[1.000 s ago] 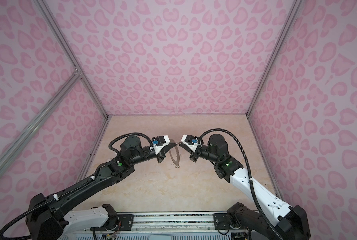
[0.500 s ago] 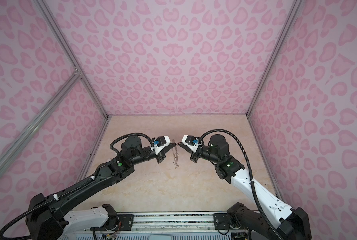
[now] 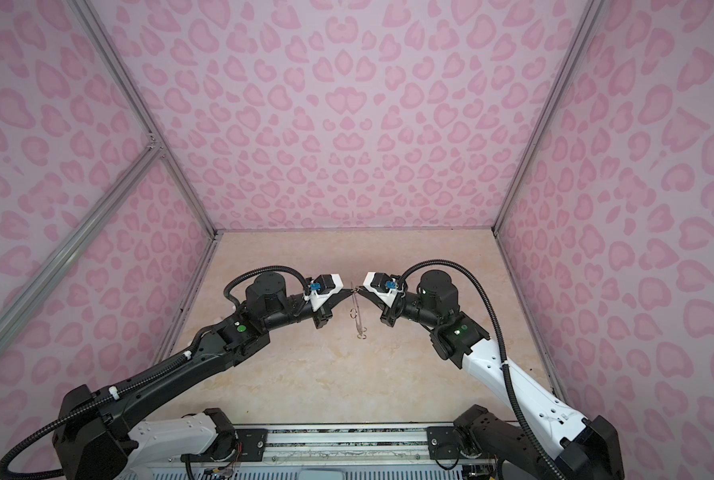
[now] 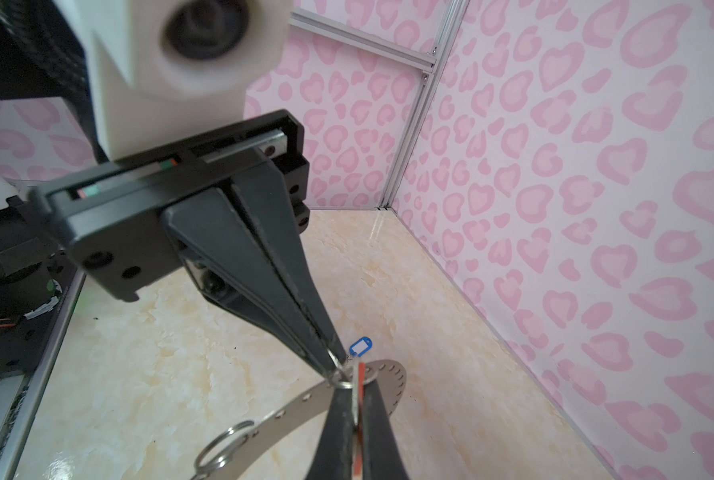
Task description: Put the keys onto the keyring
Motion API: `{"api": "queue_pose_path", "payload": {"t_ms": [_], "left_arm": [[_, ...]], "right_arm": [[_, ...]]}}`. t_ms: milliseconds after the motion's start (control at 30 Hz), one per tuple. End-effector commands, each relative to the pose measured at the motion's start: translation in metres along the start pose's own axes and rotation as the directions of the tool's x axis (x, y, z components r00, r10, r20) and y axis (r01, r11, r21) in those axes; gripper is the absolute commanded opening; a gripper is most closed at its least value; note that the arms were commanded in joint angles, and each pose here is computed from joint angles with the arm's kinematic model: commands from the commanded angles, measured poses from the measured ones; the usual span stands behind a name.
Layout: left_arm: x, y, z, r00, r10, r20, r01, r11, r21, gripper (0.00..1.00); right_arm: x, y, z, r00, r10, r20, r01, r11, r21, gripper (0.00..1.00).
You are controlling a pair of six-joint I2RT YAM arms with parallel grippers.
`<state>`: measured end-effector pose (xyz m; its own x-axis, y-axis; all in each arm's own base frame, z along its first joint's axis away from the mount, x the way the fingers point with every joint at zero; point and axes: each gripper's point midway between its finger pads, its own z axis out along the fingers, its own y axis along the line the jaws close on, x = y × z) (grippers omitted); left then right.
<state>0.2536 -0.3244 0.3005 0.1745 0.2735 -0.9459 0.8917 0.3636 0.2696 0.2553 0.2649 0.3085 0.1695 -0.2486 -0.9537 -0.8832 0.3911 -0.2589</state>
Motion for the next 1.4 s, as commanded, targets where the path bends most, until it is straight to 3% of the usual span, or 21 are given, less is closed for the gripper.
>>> {"api": "queue_pose_path", "payload": {"t_ms": [0,300,500,700,767,1067,1167,1367], "left_arm": [[-0.002,0.000,0.001,1.000,0.016,0.008,-0.016,1.000,0.003,0.03],[0.016,-0.001,0.000,0.998,0.020,-0.062,-0.020,1.000,-0.003,0.04],[0.029,0.020,-0.008,0.995,-0.058,-0.078,0.051,0.994,-0.093,0.30],[0.047,0.047,-0.032,0.987,-0.137,-0.086,0.114,0.967,-0.229,0.35],[0.055,0.057,-0.043,0.982,-0.165,-0.088,0.134,0.949,-0.285,0.40],[0.080,0.083,-0.088,0.967,-0.234,-0.104,0.156,0.859,-0.487,0.42],[0.091,0.084,-0.095,0.959,-0.258,-0.120,0.159,0.835,-0.527,0.42],[0.111,0.083,-0.098,0.939,-0.313,-0.143,0.184,0.809,-0.559,0.42]], "right_arm": [[-0.007,0.001,0.001,1.000,-0.011,0.023,0.011,1.000,-0.013,0.00],[0.012,-0.008,-0.001,0.994,-0.053,-0.098,0.057,0.998,0.034,0.00],[0.042,-0.007,0.004,0.971,-0.067,-0.230,0.069,0.998,0.002,0.00],[0.082,0.016,0.028,0.928,-0.130,-0.350,0.097,0.989,-0.109,0.00],[0.086,0.023,0.038,0.922,-0.152,-0.356,0.107,0.984,-0.145,0.00],[0.073,0.043,0.076,0.948,-0.160,-0.276,0.088,0.963,-0.255,0.00],[0.107,0.048,0.077,0.918,-0.153,-0.367,0.050,0.960,-0.277,0.00],[0.164,0.048,0.062,0.803,-0.127,-0.582,-0.041,0.963,-0.267,0.00]]}}
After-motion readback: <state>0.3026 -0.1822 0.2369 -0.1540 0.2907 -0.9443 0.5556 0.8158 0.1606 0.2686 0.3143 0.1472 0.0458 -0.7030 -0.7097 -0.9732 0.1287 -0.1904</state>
